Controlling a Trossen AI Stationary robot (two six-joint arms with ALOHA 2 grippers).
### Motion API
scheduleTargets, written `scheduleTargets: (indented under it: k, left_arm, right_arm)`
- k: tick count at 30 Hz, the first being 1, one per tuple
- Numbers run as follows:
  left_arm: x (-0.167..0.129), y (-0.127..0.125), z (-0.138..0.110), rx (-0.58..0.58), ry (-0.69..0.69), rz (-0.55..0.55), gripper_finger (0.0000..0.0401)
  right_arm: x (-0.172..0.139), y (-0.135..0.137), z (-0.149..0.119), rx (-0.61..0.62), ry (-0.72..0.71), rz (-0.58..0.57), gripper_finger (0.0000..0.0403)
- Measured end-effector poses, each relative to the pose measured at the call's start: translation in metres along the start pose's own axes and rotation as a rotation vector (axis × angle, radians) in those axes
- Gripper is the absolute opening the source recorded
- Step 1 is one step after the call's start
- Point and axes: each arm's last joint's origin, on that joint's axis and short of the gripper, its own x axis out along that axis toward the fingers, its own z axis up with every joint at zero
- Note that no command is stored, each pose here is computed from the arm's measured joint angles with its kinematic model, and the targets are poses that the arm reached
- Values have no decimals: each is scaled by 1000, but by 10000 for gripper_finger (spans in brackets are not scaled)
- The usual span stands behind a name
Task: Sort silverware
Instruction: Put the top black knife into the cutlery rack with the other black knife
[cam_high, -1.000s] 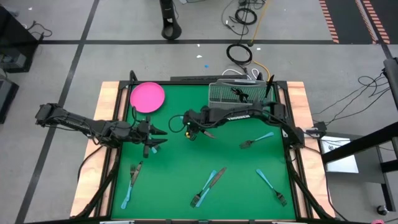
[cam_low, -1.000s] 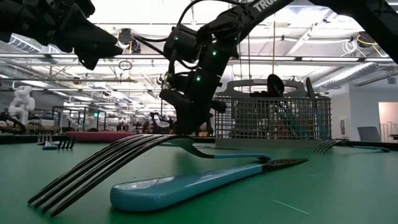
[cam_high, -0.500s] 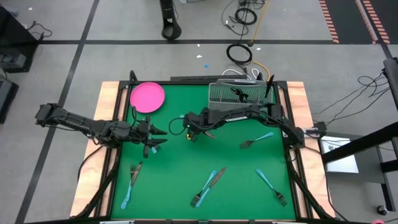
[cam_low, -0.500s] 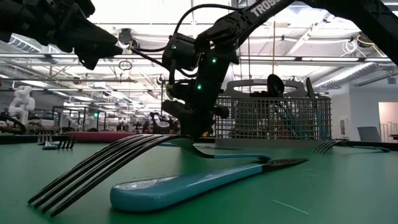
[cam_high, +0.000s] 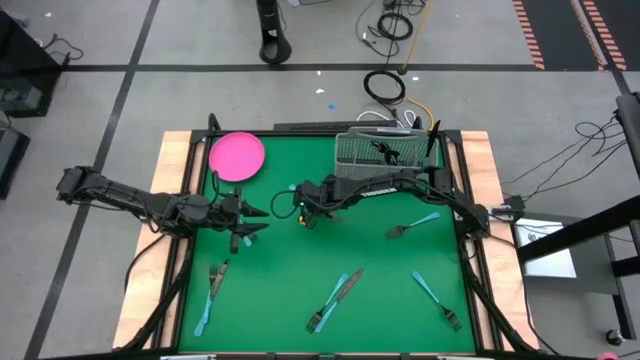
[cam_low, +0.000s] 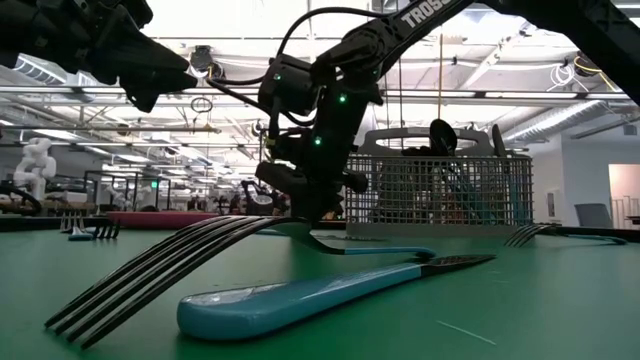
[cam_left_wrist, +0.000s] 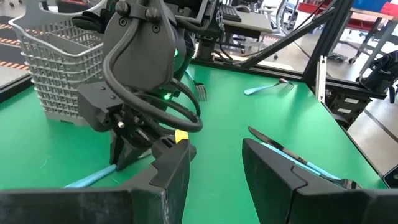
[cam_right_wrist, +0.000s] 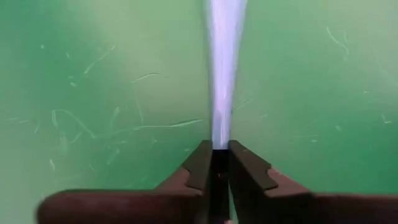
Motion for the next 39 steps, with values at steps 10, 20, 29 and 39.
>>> scheduleTargets:
  k: [10, 20, 29, 39]
  left_arm:
    - [0, 0, 0, 0, 0, 0, 150]
    - [0, 0, 0, 0, 0, 0, 150]
    - [0, 0, 0, 0, 1, 0, 150]
    - [0, 0, 0, 0, 0, 0, 150]
  right_arm:
    - [0, 0, -1, 8, 7, -5, 4]
    - [-18, -4, 5, 5, -32, -7, 1]
    - [-51, -11, 16, 7, -122, -28, 3]
    - [-49, -11, 15, 12, -96, -10, 9]
